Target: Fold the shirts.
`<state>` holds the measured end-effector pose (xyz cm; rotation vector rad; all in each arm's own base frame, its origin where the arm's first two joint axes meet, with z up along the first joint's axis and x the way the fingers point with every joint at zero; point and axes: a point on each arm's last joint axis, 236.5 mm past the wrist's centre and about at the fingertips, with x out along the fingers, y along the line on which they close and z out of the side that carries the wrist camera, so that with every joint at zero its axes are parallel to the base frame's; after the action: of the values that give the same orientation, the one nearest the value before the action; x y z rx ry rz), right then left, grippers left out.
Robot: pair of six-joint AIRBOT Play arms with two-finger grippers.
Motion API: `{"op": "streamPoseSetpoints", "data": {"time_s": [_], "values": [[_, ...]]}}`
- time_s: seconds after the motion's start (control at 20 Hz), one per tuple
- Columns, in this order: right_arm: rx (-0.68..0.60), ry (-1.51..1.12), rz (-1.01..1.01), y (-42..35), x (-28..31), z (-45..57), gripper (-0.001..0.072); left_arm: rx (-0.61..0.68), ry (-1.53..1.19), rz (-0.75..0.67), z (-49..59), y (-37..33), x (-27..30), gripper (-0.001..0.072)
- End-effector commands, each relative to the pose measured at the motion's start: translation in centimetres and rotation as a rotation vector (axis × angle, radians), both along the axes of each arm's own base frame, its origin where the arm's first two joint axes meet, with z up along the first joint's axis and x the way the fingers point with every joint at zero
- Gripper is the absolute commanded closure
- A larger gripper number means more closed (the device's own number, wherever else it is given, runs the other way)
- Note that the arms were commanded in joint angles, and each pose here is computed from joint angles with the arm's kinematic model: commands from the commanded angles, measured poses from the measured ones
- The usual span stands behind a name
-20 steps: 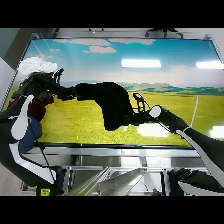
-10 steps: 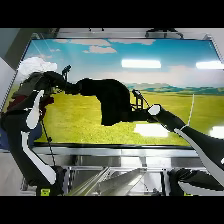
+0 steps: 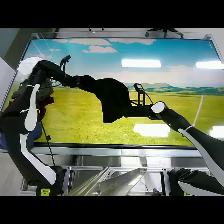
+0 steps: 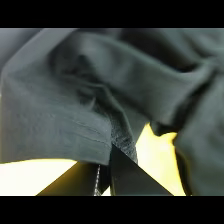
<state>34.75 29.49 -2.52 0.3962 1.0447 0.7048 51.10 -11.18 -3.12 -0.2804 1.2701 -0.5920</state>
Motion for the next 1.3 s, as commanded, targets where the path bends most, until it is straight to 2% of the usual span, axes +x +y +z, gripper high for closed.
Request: {"op": "streamPoseSetpoints", "data": {"time_s": [0.0,0.2,0.35,0.5,0.7,0.9,1.25], "values": [[0.031,-0.126,0.007,-2.3,0.9,5.9,0.0689,-0.006,-0.041,-0.057,5.9,-0.4,-2.0,0.0697],[0.113,-0.453,-0.156,-10.4,2.2,21.2,0.0688,0.020,-0.192,-0.091,16.2,0.4,-5.9,0.0697],[0.094,-0.790,-0.311,-17.2,-1.0,33.3,0.0689,0.043,-0.337,-0.083,23.7,1.0,-9.6,0.0697],[0.059,-0.921,-0.383,-20.0,-4.8,37.5,0.0688,0.058,-0.460,-0.054,29.5,1.3,-13.7,0.0697],[0.094,-0.657,-0.234,-16.9,-5.2,31.0,0.0688,0.034,-0.431,-0.068,27.3,-0.6,-17.6,0.0697],[0.113,-0.330,-0.121,-14.4,-4.2,20.5,0.0688,0.006,-0.251,-0.065,16.5,-2.6,-20.3,0.0697],[0.087,0.103,-0.100,-14.0,-2.2,4.4,0.0687,0.043,-0.008,-0.016,1.2,-1.7,-22.6,0.0697]]}}
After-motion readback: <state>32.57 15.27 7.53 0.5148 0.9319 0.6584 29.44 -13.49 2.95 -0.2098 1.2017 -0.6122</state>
